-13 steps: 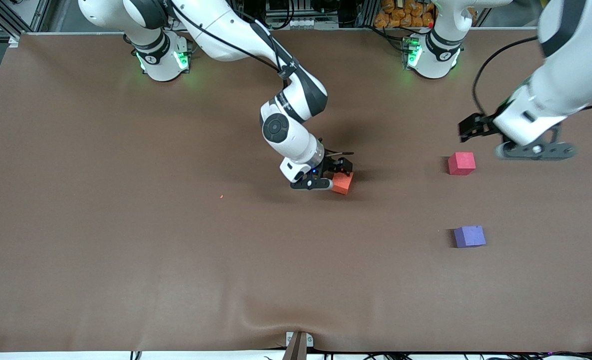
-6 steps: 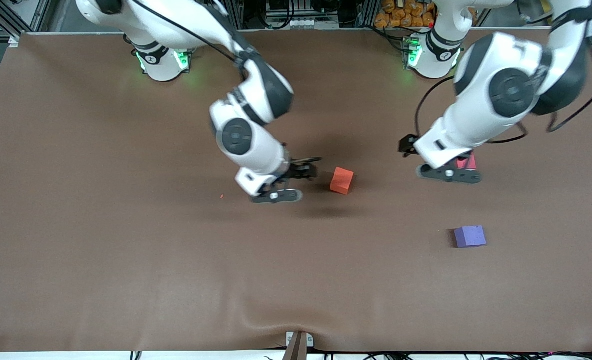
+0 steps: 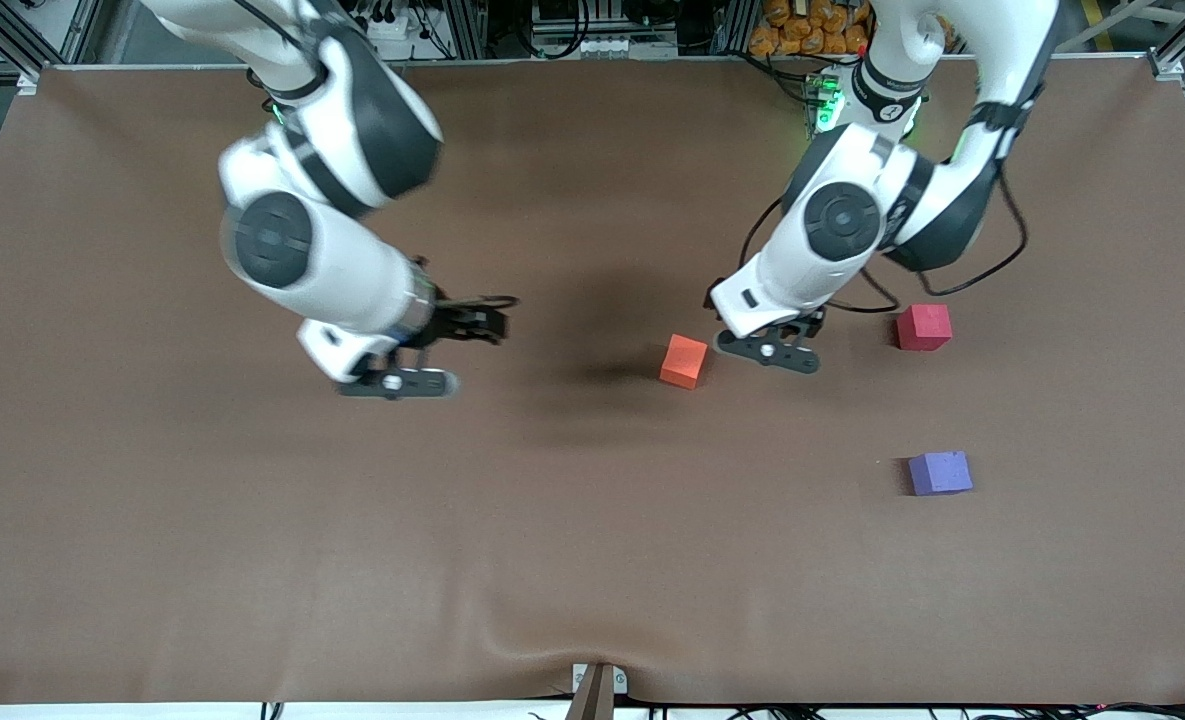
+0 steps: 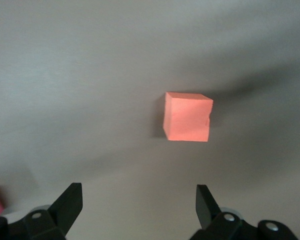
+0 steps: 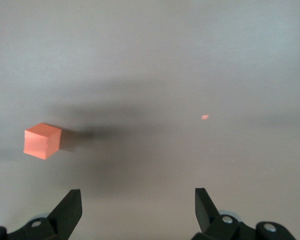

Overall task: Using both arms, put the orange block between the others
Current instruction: 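Set down the orange cube while the left gripper reaches toward it, then grasp the orange cube with the left gripper while the right gripper withdraws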

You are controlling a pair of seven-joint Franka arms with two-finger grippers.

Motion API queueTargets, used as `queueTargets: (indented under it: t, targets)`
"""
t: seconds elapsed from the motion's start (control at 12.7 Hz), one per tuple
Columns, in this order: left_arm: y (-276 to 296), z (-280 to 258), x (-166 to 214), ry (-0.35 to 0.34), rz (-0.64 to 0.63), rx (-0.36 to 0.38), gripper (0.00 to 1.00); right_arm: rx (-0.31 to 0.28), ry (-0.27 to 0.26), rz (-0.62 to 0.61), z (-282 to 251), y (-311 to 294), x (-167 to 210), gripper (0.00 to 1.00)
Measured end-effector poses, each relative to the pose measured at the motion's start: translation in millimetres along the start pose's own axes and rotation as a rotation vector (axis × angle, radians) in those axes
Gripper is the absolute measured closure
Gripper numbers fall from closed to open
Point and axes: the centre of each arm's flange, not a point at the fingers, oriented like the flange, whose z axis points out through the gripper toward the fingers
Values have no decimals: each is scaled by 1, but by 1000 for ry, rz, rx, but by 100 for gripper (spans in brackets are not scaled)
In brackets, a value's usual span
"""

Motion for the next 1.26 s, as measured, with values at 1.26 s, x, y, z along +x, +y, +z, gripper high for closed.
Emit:
queueTargets:
  t: [1.26]
  targets:
    - [55, 136, 21, 23, -85, 21, 0, -86, 32, -45, -191, 260, -58, 0]
